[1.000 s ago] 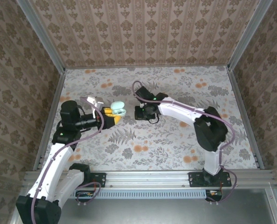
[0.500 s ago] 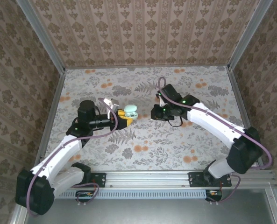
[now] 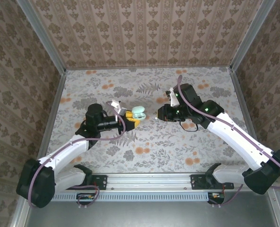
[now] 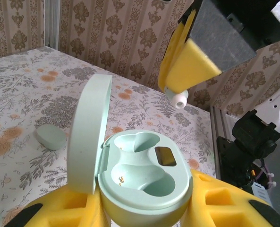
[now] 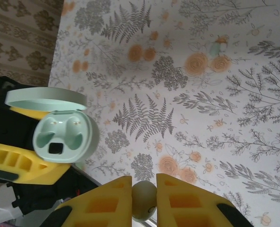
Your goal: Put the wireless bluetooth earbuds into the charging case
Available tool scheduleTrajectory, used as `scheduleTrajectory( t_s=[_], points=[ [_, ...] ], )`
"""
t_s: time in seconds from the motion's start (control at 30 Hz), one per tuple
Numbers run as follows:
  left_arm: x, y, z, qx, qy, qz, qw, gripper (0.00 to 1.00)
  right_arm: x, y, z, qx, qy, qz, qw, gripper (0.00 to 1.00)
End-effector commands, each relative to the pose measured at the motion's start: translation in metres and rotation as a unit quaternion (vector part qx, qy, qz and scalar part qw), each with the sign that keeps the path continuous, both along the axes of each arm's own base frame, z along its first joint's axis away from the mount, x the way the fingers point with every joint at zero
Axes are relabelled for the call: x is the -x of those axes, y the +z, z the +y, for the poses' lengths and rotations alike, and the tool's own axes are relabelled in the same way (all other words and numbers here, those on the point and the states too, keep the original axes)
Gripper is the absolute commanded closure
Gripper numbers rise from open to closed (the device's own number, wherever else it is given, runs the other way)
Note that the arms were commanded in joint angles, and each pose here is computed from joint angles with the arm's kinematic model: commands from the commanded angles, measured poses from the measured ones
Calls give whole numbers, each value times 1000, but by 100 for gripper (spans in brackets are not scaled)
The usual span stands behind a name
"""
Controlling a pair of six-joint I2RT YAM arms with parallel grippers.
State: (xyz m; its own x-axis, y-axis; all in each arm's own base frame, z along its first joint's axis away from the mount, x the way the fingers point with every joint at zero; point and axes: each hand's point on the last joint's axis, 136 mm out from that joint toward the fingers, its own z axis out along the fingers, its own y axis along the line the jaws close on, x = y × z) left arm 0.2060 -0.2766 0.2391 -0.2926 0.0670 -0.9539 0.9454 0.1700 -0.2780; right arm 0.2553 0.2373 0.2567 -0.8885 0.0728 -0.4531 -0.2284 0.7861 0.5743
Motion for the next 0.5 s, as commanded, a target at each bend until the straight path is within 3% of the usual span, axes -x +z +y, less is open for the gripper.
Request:
scheduleTrajectory(
  t_s=[0.0,0.47],
  points=[
    [-1,10,-4,1,3,-40,999,81,5,25,3,-21,3,-27,999,85],
    [8,10,-12,-17,-4,-65,998,80,8,42,32,-10,23,-66,998,86]
  ],
)
